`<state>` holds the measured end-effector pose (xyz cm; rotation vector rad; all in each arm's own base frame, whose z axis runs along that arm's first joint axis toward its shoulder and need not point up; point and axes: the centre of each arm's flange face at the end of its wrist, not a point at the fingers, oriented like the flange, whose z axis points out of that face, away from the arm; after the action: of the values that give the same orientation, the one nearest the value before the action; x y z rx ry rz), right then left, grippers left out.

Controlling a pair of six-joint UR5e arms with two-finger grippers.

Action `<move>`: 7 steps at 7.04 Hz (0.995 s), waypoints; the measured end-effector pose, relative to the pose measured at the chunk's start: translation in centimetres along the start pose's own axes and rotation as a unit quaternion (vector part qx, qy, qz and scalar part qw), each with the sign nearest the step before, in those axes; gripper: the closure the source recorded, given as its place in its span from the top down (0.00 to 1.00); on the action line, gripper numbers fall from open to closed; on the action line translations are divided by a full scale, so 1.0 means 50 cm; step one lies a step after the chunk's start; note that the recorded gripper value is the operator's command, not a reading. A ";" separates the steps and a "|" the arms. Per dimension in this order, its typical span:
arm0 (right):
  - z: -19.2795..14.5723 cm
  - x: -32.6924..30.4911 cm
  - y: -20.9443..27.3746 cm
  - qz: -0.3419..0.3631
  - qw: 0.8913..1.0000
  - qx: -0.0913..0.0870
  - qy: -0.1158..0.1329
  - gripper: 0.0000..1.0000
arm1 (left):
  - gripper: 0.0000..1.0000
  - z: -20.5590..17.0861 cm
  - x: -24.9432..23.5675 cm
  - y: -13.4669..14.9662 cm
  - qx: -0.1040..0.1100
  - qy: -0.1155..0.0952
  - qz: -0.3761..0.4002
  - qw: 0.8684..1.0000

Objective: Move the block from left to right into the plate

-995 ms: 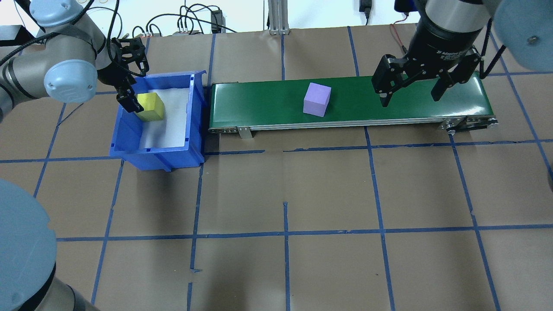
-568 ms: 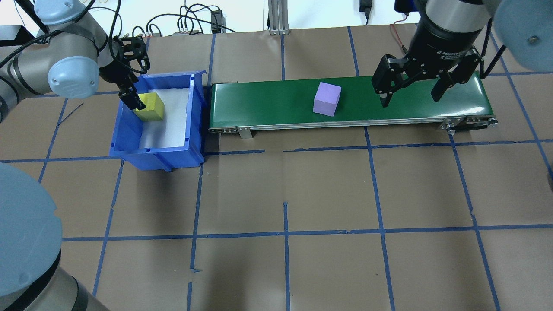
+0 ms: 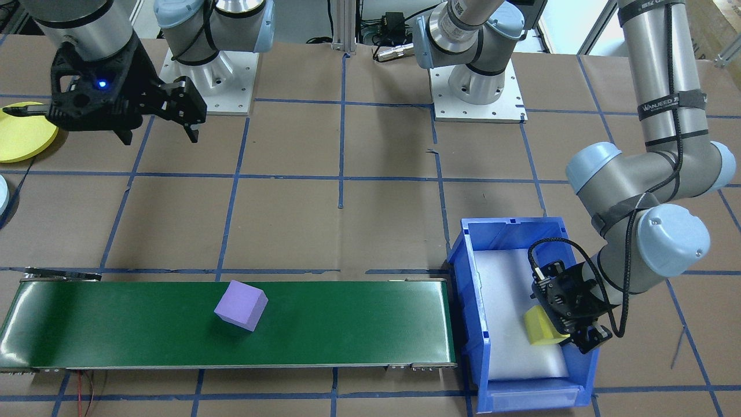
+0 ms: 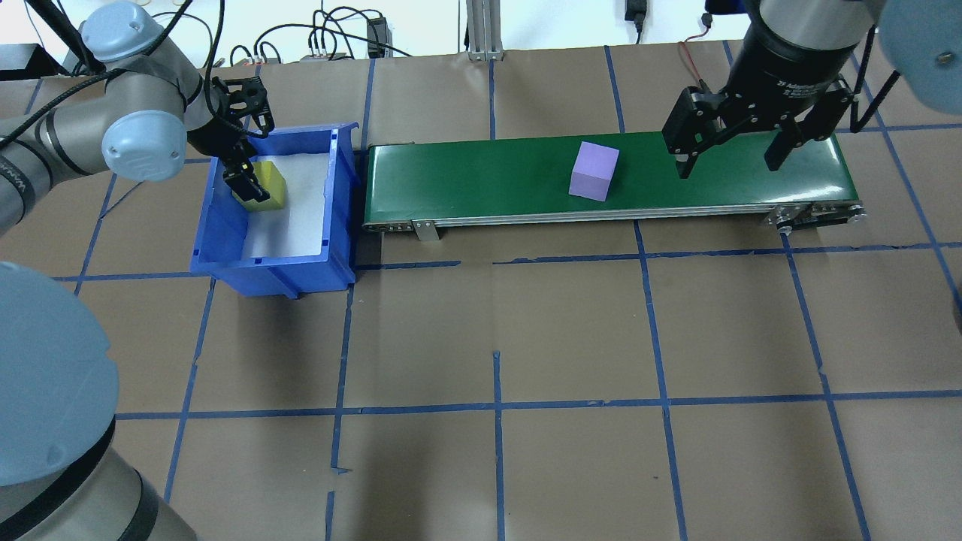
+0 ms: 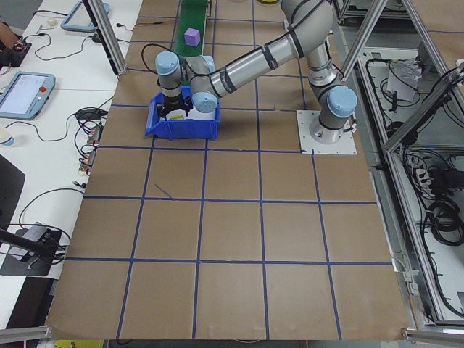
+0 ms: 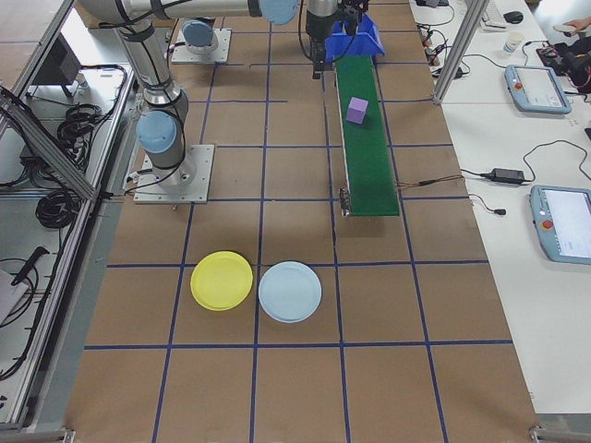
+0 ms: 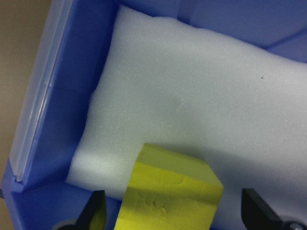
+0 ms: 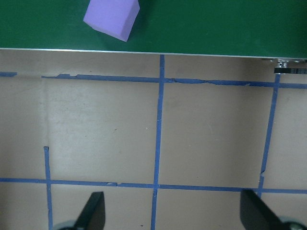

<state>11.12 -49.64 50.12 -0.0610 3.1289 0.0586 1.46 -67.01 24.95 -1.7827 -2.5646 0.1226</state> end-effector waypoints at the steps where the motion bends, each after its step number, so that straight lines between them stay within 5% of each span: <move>1: 0.009 0.057 -0.022 0.026 1.000 -0.003 -0.006 1.00 | 0.99 0.014 0.005 0.002 0.000 0.001 -0.001 1.000; 2: 0.038 0.123 -0.068 0.054 0.998 -0.003 -0.019 1.00 | 0.90 0.030 0.011 0.004 0.000 -0.002 -0.001 1.000; 3: 0.085 0.187 -0.132 0.072 0.997 0.010 -0.028 1.00 | 0.40 0.041 0.017 0.005 0.000 -0.004 -0.001 1.000; 4: 0.144 0.233 -0.199 0.082 0.996 0.028 -0.034 1.00 | 0.27 0.047 0.020 0.006 -0.001 -0.005 -0.001 1.000; 7: 0.279 0.263 -0.317 0.097 0.990 0.064 -0.085 1.00 | 0.26 -0.023 0.035 0.002 0.000 -0.023 -0.058 0.998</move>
<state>-1.25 -65.43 35.42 0.2374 2.9487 -0.1277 1.00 -65.25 26.05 -1.6457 -2.6902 0.1637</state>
